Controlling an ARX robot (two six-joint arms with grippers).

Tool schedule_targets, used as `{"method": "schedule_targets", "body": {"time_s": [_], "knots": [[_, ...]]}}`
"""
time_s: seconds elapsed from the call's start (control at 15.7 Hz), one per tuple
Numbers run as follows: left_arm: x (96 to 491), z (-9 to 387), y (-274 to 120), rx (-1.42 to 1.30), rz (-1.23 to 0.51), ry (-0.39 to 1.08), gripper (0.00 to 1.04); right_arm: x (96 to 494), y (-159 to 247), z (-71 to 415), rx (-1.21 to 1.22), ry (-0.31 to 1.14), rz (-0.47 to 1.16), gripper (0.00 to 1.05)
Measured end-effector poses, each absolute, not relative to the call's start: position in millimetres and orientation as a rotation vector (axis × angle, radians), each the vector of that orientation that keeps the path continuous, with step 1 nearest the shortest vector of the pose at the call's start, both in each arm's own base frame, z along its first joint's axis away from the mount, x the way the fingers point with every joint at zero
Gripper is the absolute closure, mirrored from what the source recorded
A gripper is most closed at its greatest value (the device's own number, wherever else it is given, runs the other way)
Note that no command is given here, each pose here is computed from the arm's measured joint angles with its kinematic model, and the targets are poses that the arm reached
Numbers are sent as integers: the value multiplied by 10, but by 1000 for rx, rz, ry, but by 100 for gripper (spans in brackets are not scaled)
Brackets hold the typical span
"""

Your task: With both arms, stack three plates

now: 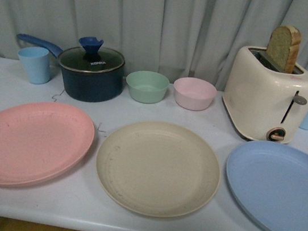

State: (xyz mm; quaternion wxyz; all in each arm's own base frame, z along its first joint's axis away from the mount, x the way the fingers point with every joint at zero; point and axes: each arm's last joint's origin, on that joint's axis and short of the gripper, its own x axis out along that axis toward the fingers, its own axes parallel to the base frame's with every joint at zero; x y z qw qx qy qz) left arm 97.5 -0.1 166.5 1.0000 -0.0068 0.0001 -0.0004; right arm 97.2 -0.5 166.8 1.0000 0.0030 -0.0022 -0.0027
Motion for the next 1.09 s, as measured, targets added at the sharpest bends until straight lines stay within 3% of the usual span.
{"method": "schedule_targets", "body": {"time_s": [1.09], "knots": [[975,1665,-1,-14,-1,0,7,972,-5,1668,6,-4,-5,6]]}}
